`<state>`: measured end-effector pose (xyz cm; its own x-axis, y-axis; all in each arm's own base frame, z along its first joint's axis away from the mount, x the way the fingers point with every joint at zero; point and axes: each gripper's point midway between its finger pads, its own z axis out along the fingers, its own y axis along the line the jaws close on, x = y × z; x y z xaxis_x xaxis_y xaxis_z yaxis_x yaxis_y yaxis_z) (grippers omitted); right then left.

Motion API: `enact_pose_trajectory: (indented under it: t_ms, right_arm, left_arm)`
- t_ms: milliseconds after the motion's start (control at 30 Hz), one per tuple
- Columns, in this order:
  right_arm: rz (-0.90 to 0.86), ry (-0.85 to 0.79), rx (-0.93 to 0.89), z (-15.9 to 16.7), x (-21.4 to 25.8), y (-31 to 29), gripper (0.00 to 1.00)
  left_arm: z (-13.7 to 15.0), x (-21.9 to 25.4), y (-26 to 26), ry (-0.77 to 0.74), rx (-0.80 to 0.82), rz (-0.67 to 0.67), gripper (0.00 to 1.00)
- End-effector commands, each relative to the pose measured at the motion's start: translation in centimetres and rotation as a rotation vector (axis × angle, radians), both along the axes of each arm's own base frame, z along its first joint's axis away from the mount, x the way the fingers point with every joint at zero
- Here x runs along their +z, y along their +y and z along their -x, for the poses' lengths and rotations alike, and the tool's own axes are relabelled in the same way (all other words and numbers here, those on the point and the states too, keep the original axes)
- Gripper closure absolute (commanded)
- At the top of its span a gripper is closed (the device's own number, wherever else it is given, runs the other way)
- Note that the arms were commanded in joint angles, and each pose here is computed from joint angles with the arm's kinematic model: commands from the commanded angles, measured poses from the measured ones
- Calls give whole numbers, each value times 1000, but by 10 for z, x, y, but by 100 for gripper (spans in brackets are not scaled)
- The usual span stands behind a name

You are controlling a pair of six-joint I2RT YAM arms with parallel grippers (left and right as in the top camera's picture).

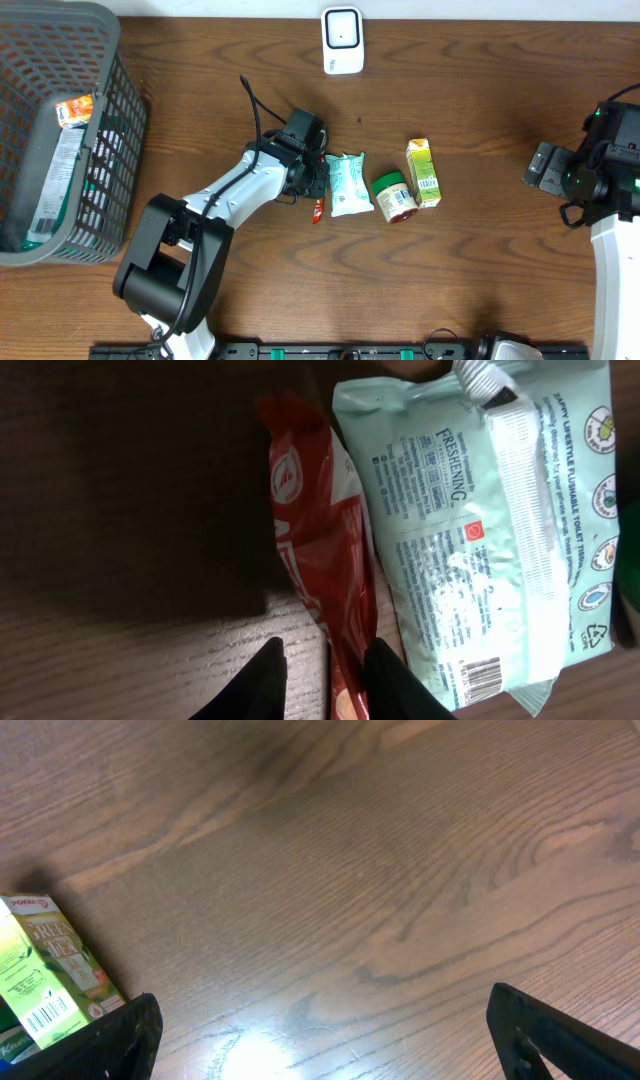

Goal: Scan the item barcode

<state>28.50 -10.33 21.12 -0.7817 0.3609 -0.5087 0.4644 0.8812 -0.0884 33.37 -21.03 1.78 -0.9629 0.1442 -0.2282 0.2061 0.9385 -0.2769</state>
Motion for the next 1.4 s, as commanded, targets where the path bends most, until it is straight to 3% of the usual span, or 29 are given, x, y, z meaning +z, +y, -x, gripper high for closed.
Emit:
enact_pose_trajectory:
  t_ms: [0,733,867,1000,1133,1367]
  right_arm:
    - [11,-6,-1,1,4,-2,1]
    - [11,-6,-1,1,4,-2,1]
    - [11,-6,-1,1,4,-2,1]
    - [11,-6,-1,1,4,-2,1]
    - [11,-6,-1,1,4,-2,1]
    - [11,-6,-1,1,4,-2,1]
  left_arm:
    - [5,-11,5,18,3,-28,71]
    - [9,-29,4,39,-6,-62,71]
    - [1,-22,1,8,-1,-46,86]
    - [-5,0,3,-27,23,-23,93]
    - [-8,21,0,-25,90,57,93]
    - [11,43,-28,154,25,386,93]
